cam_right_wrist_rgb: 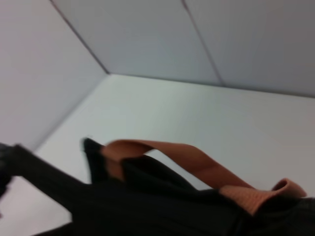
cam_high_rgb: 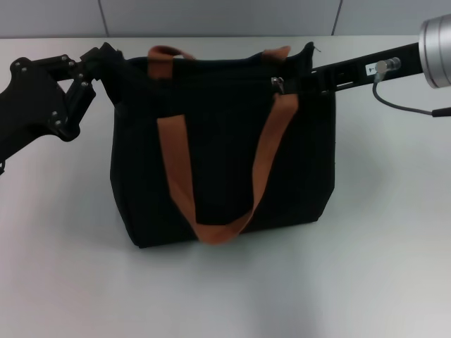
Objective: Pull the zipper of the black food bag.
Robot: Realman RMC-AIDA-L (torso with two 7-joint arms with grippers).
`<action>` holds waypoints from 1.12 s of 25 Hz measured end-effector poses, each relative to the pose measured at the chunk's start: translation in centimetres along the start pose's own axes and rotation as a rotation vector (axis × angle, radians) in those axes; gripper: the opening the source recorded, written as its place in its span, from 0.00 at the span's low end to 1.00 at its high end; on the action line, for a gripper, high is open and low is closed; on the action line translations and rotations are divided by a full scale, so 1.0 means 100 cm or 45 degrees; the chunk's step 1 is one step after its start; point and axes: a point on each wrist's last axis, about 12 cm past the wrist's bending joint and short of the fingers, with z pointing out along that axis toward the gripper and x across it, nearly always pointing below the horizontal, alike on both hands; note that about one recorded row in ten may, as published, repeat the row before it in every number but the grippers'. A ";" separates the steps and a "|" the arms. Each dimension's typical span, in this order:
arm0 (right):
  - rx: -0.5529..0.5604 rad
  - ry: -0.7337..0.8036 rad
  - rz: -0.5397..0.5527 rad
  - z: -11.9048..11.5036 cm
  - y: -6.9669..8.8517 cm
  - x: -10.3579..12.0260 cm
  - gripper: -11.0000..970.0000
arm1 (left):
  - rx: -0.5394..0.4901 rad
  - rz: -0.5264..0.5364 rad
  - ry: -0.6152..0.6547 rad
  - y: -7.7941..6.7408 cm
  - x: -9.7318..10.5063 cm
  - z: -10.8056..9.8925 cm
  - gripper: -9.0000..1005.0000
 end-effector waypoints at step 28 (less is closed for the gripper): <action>-0.645 -0.644 -0.715 -0.045 -0.046 0.174 0.63 | 0.008 -0.294 0.257 -0.005 0.014 -0.034 0.10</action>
